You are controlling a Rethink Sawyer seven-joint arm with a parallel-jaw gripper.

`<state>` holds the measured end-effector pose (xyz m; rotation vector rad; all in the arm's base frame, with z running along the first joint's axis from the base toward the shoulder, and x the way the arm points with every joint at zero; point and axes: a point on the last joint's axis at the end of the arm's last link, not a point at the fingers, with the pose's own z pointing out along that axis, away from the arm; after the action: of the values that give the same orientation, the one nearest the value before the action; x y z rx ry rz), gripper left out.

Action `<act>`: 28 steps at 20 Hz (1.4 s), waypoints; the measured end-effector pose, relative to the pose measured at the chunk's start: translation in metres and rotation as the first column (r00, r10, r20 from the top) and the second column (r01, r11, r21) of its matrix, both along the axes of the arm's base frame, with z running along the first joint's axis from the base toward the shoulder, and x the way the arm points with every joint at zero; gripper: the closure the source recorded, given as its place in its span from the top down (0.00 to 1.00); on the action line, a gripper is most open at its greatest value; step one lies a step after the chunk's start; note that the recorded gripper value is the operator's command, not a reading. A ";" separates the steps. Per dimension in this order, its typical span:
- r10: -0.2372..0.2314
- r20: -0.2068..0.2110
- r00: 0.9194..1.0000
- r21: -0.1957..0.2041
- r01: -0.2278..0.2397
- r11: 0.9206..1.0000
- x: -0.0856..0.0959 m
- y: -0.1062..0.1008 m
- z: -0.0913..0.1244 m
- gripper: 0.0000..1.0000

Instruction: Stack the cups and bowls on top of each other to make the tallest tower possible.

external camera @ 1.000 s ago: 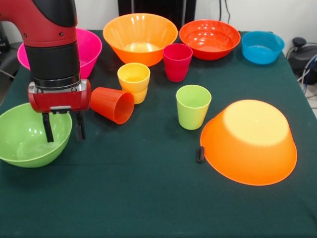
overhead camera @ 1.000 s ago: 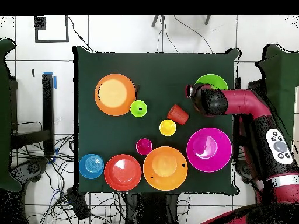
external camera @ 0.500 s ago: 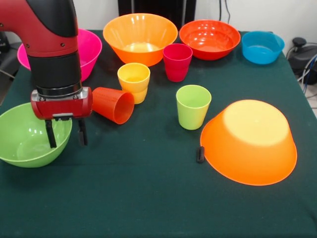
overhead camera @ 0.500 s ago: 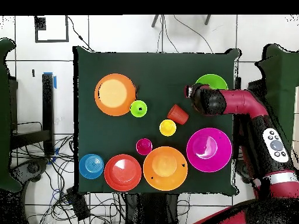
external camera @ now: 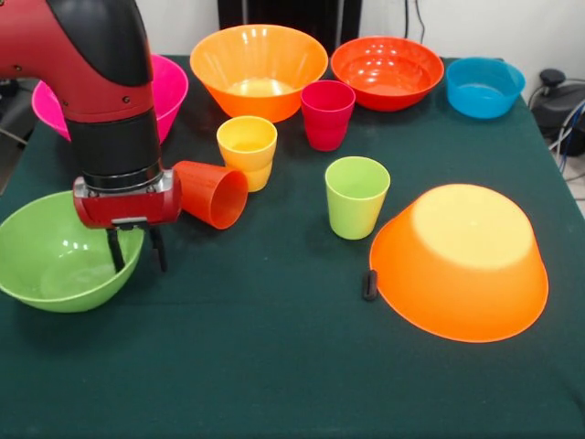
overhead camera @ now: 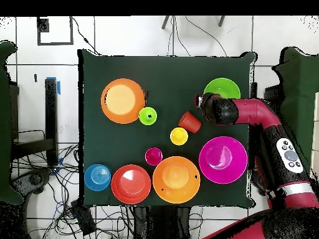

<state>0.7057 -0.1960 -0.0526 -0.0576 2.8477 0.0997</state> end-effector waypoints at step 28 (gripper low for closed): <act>0.115 0.029 0.993 -0.109 -0.111 0.988 -0.053 0.011 0.037 0.00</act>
<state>0.6523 -0.1845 -0.0155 -0.2414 2.8115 -0.0298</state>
